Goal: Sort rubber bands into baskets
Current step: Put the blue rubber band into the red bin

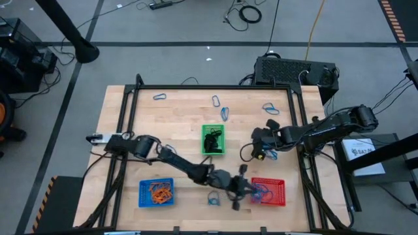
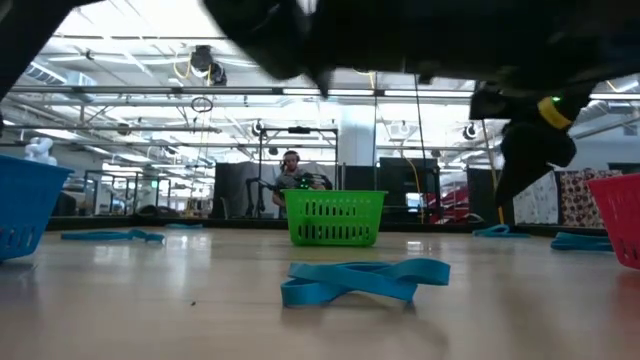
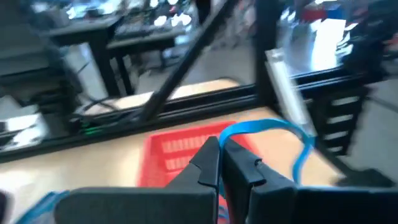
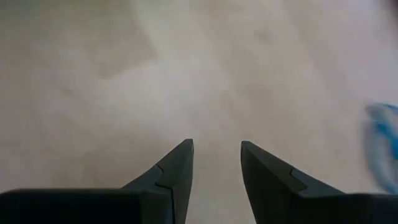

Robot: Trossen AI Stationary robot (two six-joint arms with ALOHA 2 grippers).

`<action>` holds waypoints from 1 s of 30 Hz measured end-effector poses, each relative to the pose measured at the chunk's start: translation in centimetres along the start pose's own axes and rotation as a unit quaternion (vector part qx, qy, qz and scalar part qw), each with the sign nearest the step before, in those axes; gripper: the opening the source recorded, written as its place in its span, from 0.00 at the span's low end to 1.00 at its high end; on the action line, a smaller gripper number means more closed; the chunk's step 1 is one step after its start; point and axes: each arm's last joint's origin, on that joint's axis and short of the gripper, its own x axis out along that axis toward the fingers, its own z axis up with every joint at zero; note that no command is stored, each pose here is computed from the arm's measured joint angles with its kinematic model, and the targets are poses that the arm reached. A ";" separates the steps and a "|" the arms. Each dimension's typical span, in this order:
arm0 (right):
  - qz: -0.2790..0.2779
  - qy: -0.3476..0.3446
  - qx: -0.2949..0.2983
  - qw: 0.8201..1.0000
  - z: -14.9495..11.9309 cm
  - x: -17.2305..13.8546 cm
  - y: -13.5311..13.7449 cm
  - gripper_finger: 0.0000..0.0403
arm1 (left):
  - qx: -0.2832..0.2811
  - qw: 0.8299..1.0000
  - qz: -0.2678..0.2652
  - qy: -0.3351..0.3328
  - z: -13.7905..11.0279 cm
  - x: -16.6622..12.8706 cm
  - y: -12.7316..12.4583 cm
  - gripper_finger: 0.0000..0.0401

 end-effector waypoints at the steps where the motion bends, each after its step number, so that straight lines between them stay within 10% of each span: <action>1: -0.021 -0.003 0.001 1.000 -0.3 -0.2 -0.1 0.32 | 0.001 1.000 0.010 0.014 0.4 0.4 0.3 0.02; 17: -0.071 -0.061 0.027 0.995 -1.6 -2.9 -0.6 0.32 | 0.005 0.995 0.027 0.095 -0.4 2.6 1.8 0.07; 30: -0.061 -0.066 0.027 0.996 -1.6 -3.0 -0.3 0.32 | 0.034 0.993 0.019 0.115 -0.8 2.5 1.8 0.32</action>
